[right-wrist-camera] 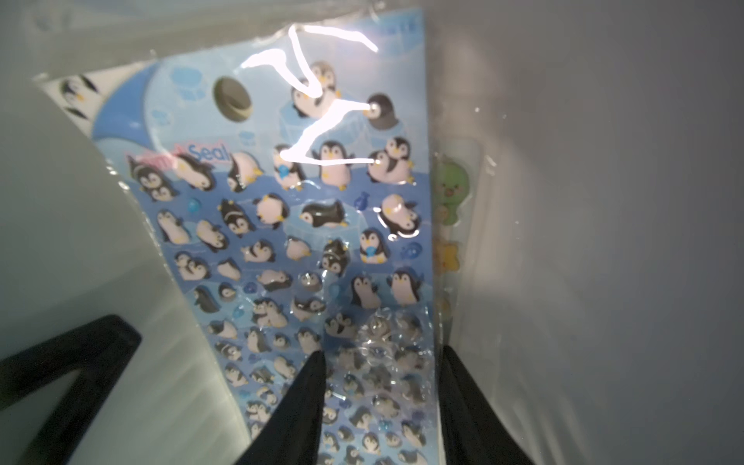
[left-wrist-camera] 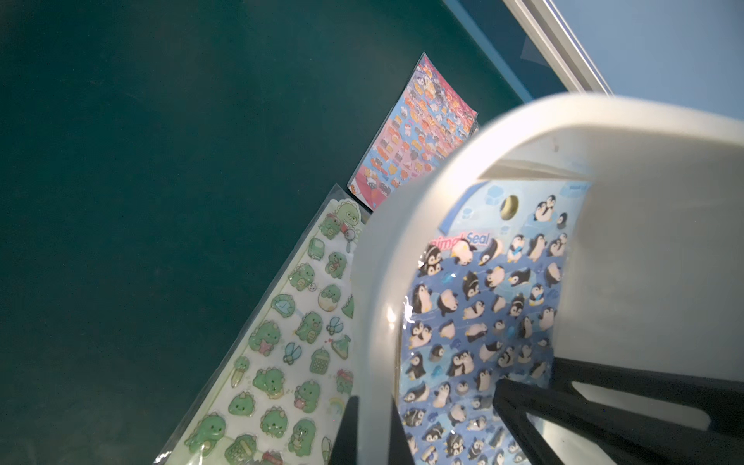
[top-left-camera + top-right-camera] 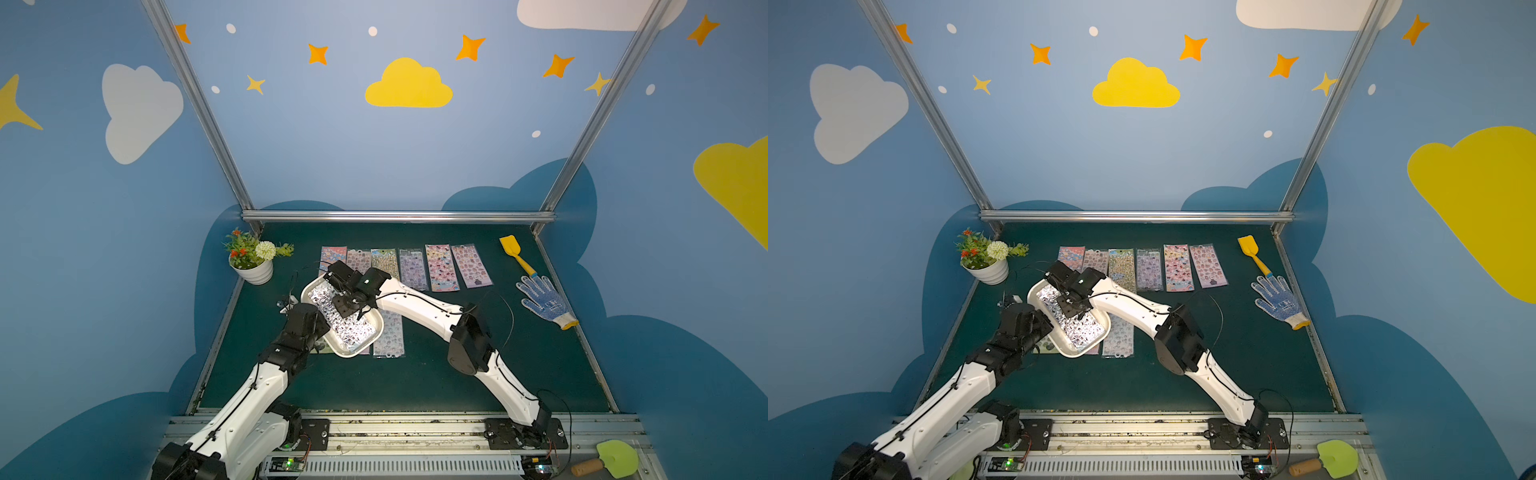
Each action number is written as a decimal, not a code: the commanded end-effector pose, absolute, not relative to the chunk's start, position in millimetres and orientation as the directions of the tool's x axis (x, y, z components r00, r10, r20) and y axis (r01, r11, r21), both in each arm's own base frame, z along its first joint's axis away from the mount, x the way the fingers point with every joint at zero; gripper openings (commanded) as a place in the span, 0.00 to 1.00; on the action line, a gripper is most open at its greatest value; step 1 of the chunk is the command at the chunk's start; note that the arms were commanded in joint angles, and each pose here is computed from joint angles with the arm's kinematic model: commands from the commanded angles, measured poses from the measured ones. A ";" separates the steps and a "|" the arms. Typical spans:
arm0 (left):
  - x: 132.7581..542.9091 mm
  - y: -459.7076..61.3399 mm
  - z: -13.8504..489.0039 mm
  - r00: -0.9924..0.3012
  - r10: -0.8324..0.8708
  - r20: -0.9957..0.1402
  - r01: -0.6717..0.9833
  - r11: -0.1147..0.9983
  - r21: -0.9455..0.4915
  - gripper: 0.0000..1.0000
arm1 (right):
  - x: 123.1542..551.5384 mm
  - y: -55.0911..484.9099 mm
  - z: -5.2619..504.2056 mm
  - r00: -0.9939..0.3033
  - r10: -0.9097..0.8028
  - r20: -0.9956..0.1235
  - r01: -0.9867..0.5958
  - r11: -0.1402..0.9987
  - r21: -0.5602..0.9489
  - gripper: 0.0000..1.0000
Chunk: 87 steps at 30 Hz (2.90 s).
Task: Take the stickers out of the storage box
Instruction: Pick up the sticker from the storage box.
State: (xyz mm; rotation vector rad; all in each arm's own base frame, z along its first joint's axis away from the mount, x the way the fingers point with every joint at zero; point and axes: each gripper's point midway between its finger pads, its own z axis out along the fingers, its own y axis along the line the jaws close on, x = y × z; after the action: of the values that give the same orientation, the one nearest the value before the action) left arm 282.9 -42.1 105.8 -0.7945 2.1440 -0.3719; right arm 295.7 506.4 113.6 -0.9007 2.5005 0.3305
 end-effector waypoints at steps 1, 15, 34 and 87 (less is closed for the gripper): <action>293.2 -47.2 127.7 -0.440 -0.666 -0.602 -0.371 0.746 -0.554 0.04 | 287.7 512.1 133.0 -0.684 -0.528 -0.504 -0.674 0.721 0.159 0.39; 293.4 -44.9 127.0 -0.434 -0.664 -0.609 -0.378 0.748 -0.545 0.04 | 256.4 518.9 164.3 -0.638 -0.537 -0.552 -0.752 0.586 0.301 0.23; 293.5 -44.6 127.0 -0.434 -0.662 -0.611 -0.379 0.749 -0.543 0.04 | 247.8 516.5 183.6 -0.652 -0.510 -0.561 -0.752 0.528 0.395 0.11; 289.4 -41.7 158.7 -0.532 -0.627 -0.568 -0.441 0.779 -0.446 0.04 | 254.6 311.2 323.1 -0.734 -0.086 -0.674 -0.595 0.560 0.576 0.00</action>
State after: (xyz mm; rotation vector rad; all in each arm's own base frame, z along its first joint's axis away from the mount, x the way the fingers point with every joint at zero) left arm 293.4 -42.5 143.6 -0.7970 2.2224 -0.3012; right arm 256.9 330.9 309.0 -0.5920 2.2390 1.0612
